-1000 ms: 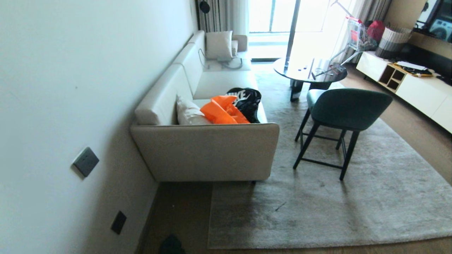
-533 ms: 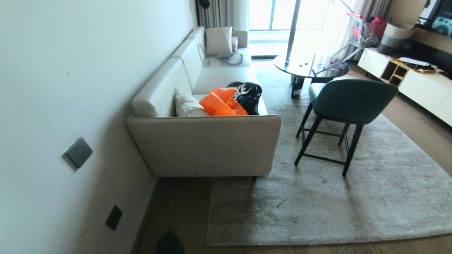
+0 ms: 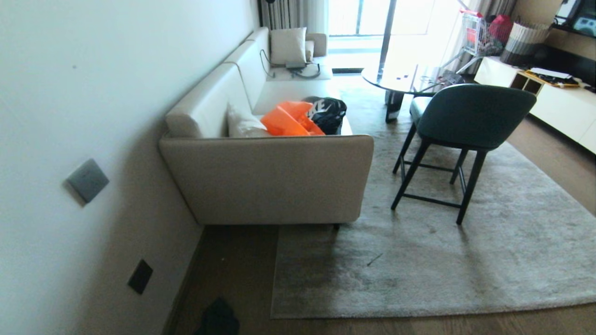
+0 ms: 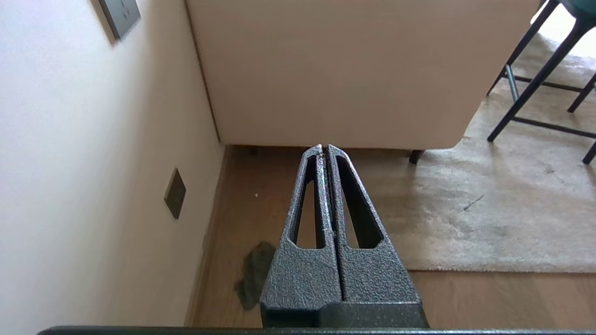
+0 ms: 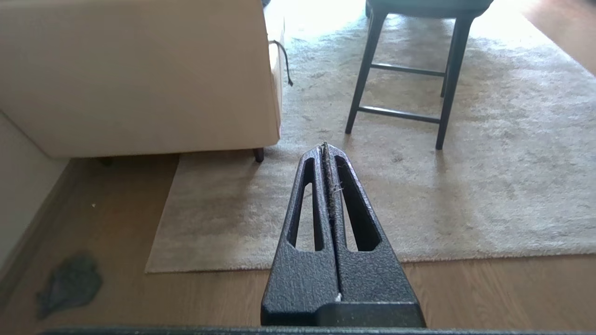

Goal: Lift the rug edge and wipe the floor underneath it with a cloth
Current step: Pick up the rag

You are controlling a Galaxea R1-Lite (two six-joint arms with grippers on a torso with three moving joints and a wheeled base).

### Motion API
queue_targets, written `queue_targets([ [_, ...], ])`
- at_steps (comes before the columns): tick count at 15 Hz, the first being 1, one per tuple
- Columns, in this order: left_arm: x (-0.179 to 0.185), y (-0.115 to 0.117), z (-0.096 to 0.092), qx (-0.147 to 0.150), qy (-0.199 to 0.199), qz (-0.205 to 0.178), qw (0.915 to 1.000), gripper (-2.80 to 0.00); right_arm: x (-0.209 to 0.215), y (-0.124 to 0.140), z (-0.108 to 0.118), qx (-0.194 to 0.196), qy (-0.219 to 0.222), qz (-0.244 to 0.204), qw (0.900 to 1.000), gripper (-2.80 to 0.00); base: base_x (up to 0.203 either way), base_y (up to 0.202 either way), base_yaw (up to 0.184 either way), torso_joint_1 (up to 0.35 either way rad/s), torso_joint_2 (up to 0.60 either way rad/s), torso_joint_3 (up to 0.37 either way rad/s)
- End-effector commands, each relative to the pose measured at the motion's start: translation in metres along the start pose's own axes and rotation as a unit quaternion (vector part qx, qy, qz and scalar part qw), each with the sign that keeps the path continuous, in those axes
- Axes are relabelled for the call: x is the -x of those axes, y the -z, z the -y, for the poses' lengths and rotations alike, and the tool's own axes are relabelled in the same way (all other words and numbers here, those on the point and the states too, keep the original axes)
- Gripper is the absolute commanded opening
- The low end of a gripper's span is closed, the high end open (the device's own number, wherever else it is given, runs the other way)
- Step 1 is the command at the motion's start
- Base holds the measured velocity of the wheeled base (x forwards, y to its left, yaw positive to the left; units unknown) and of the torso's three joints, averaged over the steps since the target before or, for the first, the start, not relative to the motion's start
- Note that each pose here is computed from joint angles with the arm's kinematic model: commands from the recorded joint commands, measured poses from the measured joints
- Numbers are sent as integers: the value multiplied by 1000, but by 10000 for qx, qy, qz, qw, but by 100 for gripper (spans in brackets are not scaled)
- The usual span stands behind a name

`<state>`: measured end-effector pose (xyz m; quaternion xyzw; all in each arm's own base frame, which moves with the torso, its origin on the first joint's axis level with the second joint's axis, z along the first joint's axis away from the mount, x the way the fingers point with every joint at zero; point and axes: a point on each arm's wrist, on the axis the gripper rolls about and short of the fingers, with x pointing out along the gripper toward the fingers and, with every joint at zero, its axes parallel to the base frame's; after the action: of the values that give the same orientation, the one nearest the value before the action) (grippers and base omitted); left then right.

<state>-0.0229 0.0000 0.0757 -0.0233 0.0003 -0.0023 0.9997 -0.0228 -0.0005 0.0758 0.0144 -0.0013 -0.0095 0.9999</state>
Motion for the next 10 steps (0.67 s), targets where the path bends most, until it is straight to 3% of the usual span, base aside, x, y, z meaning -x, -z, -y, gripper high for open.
queue_targets([
  [1,0,0,0,5,-7,2,10000,-280,0,0,0,-2,4,-4,10000,-280,0,0,0,-112,484,369],
  [10,0,0,0,5,0,-5,10000,-280,0,0,0,-10,2,-4,10000,-280,0,0,0,-62,457,393],
])
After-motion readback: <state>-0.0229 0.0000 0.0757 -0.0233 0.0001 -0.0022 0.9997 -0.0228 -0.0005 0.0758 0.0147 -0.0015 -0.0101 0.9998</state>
